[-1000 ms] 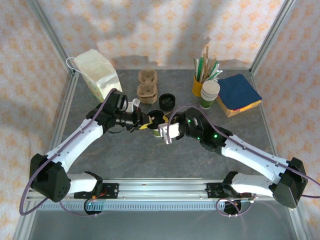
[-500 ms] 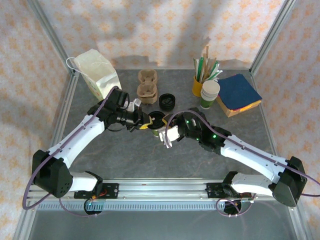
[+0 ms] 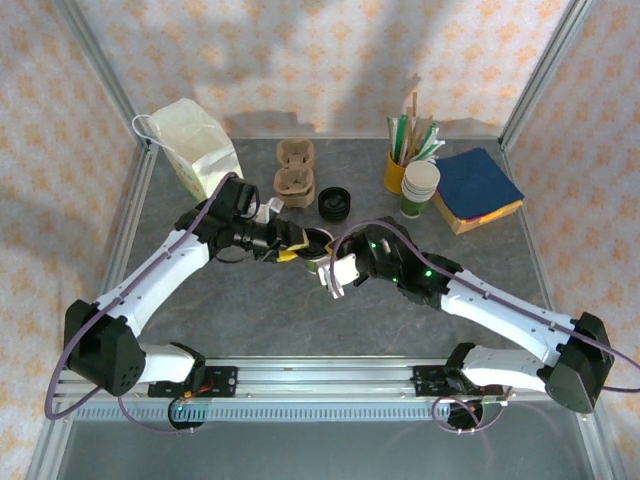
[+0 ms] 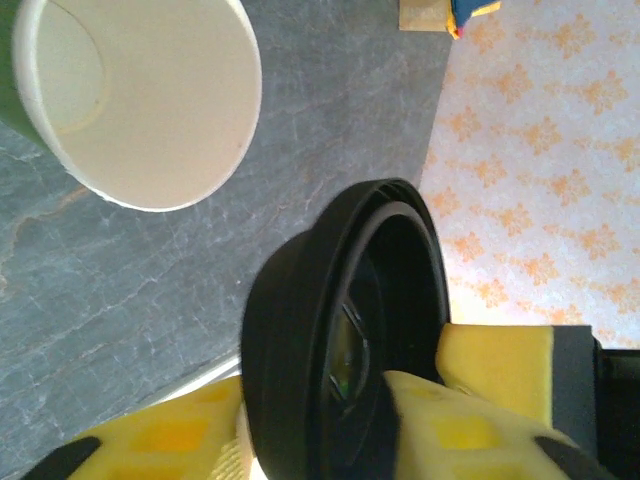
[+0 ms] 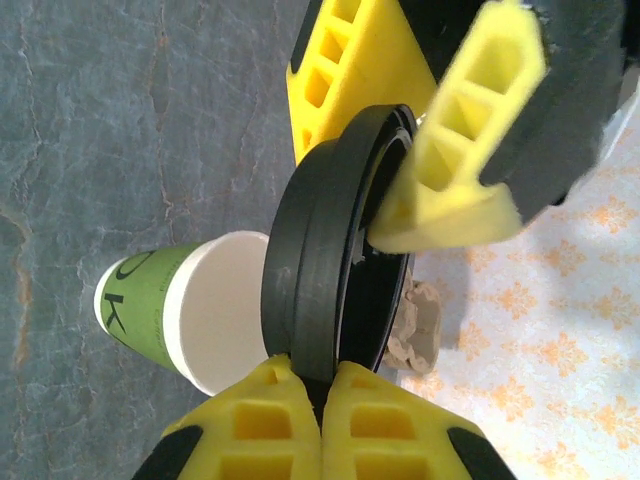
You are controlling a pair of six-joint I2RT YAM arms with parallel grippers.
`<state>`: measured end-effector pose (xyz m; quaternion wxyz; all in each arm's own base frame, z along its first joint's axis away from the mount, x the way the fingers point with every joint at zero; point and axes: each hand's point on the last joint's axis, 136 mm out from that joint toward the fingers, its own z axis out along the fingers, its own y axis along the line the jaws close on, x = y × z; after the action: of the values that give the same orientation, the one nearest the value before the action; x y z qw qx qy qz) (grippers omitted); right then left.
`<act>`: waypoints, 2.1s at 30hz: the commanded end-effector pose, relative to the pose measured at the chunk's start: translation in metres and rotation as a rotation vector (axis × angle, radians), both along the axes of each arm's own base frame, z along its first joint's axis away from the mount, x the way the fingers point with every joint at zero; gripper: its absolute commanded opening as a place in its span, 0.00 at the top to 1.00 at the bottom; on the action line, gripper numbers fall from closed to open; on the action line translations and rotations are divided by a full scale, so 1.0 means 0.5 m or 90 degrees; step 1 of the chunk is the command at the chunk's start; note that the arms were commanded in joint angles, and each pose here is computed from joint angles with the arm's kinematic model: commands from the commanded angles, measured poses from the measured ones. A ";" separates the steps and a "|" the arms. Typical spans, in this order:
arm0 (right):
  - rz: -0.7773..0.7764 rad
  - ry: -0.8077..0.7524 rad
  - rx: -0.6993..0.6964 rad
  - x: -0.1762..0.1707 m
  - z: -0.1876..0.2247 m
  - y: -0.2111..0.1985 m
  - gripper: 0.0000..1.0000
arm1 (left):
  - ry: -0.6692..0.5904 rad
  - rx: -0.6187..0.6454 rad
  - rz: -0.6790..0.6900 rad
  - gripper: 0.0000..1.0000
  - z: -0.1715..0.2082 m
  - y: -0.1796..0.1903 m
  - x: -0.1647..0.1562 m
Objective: Pack the takeout coffee
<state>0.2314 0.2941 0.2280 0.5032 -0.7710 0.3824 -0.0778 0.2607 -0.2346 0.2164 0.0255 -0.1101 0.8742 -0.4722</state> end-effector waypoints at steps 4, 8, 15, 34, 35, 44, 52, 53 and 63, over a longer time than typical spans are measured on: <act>-0.007 0.021 0.039 -0.013 0.025 0.001 1.00 | 0.018 -0.064 0.015 0.49 0.066 0.001 -0.008; -0.032 0.049 0.059 -0.010 0.031 -0.001 1.00 | -0.010 -0.032 0.055 0.38 0.074 0.040 0.014; -0.107 0.181 0.150 -0.010 0.060 0.007 1.00 | -0.133 0.153 0.218 0.24 0.122 0.204 0.080; -0.332 0.837 0.585 0.034 0.235 0.005 1.00 | -0.509 0.136 0.359 0.27 0.235 0.255 0.099; -0.334 0.872 0.597 0.034 0.238 0.002 1.00 | -0.520 0.138 0.358 0.27 0.232 0.251 0.099; -0.351 1.117 0.664 0.037 0.242 -0.008 1.00 | -0.543 0.171 0.328 0.28 0.161 0.220 0.112; -0.462 1.259 0.647 0.067 0.145 0.005 1.00 | -0.525 0.155 0.297 0.26 0.100 0.198 0.119; -0.475 1.267 0.643 0.068 0.134 0.006 1.00 | -0.517 0.154 0.292 0.26 0.092 0.195 0.122; -0.601 1.318 0.624 0.074 0.017 -0.006 1.00 | -0.490 0.141 0.286 0.27 0.056 0.186 0.124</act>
<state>0.2674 0.2915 0.2405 0.1283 0.0020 0.8313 0.5409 0.3225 -0.1368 0.2327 0.4454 -0.1191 0.8178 -0.3444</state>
